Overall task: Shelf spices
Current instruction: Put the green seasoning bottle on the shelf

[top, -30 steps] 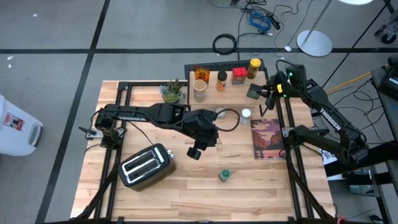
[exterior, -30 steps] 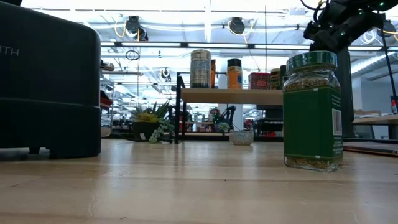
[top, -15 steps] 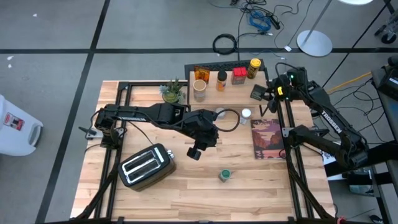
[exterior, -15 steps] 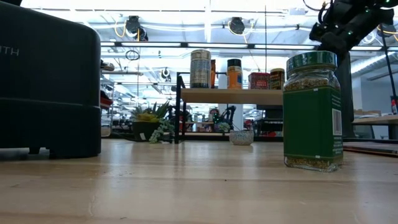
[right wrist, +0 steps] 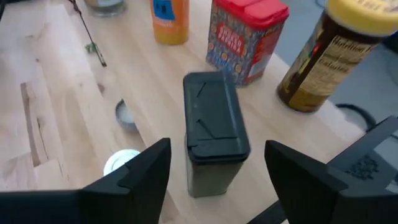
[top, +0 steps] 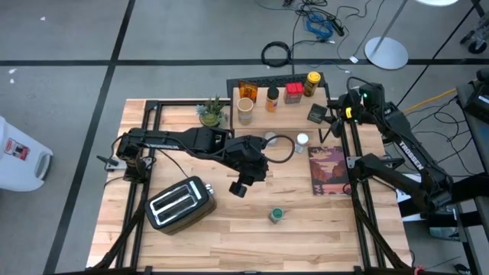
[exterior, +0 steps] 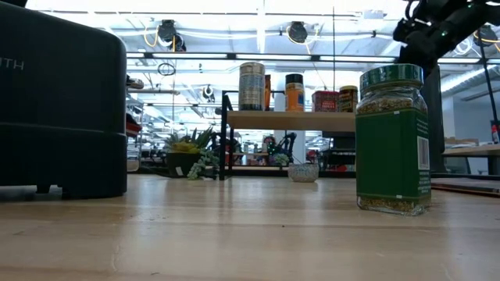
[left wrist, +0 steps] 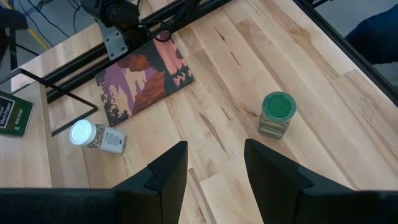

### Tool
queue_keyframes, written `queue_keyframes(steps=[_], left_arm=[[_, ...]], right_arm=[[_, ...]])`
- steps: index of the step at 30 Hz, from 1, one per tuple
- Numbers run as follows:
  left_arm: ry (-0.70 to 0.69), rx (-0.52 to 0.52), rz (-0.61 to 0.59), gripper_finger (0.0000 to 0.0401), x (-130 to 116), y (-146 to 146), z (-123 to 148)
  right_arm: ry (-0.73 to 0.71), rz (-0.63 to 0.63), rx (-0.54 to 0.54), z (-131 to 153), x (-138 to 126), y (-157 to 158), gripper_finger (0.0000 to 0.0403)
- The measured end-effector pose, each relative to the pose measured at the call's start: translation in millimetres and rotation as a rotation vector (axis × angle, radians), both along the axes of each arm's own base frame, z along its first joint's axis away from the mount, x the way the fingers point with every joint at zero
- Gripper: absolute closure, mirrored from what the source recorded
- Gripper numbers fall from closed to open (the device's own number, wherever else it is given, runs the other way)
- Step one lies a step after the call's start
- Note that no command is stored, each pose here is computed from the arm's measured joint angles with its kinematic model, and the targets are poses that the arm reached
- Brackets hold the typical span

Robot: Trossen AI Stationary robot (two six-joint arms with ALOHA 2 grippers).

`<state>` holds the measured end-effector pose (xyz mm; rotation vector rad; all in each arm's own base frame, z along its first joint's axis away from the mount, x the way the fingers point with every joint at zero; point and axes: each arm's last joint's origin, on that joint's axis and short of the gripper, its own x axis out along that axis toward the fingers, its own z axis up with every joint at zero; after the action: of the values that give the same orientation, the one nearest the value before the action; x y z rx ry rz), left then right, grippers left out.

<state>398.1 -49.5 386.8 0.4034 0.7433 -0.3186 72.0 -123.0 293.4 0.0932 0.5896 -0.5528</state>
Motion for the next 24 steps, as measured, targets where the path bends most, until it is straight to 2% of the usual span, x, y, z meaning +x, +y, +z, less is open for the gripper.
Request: queue_keyframes(steps=[15, 24], left_arm=[[0.022, -0.009, 0.011, 0.0233, -1, -1, -1], [0.048, -0.024, 0.028, 0.0233, -3, -2, -3]], right_arm=[[-0.091, -0.043, -0.125, 18, -14, 28, 0.0154], [-0.121, -0.016, -0.118, 19, -23, 52, 0.0154]])
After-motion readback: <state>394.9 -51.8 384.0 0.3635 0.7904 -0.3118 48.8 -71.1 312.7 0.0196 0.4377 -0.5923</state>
